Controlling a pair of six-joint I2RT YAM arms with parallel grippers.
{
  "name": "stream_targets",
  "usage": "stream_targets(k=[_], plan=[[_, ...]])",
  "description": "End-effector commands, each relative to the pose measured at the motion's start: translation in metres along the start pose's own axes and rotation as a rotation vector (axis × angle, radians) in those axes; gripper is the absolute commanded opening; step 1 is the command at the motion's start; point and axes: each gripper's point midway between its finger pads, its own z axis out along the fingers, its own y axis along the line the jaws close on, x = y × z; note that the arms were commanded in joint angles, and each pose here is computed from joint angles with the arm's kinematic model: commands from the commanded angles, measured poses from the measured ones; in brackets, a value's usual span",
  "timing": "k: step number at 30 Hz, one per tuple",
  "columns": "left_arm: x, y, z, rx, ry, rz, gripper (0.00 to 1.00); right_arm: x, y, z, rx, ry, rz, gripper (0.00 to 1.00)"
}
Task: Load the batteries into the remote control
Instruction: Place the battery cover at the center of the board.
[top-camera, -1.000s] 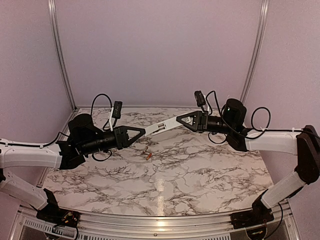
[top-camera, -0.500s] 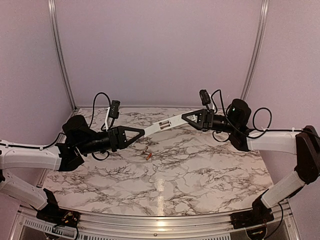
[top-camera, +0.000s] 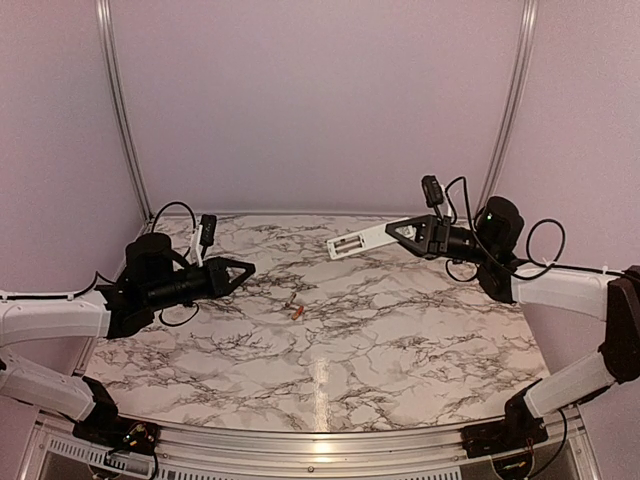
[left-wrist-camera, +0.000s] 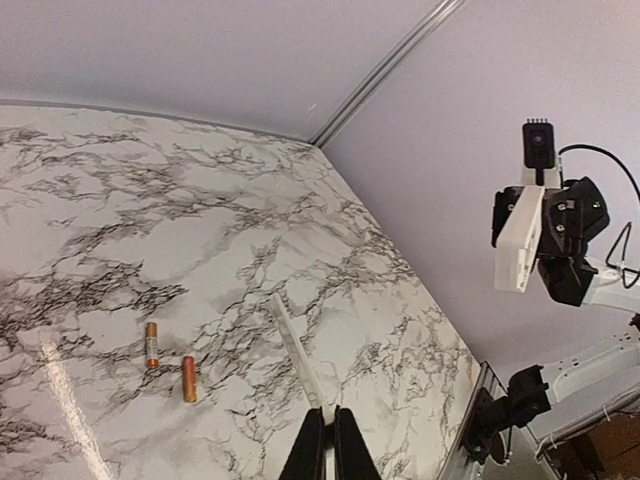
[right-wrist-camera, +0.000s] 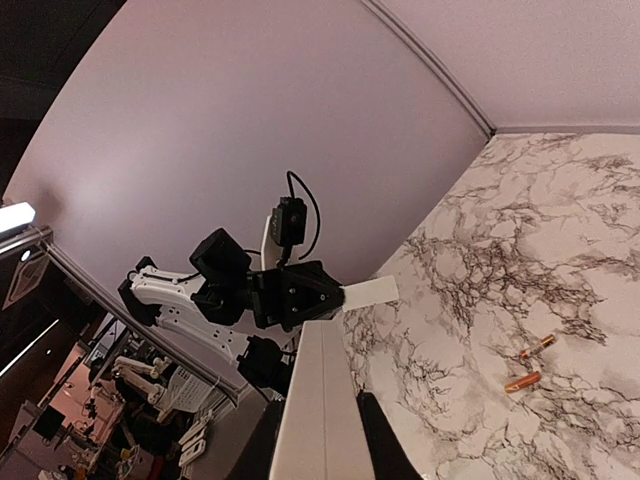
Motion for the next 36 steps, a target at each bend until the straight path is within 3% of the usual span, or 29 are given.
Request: stream_targets(k=[1,11,15,21,26,33,36], plan=[[0.001,0.066,-0.025,-0.424,0.046,0.129,0.0,0.008,-0.005,-0.004,0.025,0.033,-0.014,0.0],[-0.007,0.137,-0.077,-0.978,0.205,0.367,0.0,0.017,-0.019,-0.004,0.062,0.057,-0.006,0.0],[0.009,0.145,-0.065,-1.0,0.3,0.401,0.0,0.02,-0.021,-0.005,0.065,0.062,-0.001,0.0],[0.058,0.144,-0.03,-1.01,0.481,0.58,0.0,0.023,-0.023,-0.005,0.066,0.065,0.006,0.0],[0.087,0.128,0.001,-0.852,0.49,0.526,0.0,0.025,-0.024,-0.006,0.065,0.067,0.009,0.0],[0.065,0.072,0.008,-0.449,0.203,0.271,0.0,0.027,-0.021,-0.007,0.059,0.069,0.005,0.0],[0.063,0.069,0.004,-0.318,0.138,0.134,0.0,0.026,-0.02,-0.007,0.056,0.068,0.001,0.0]])
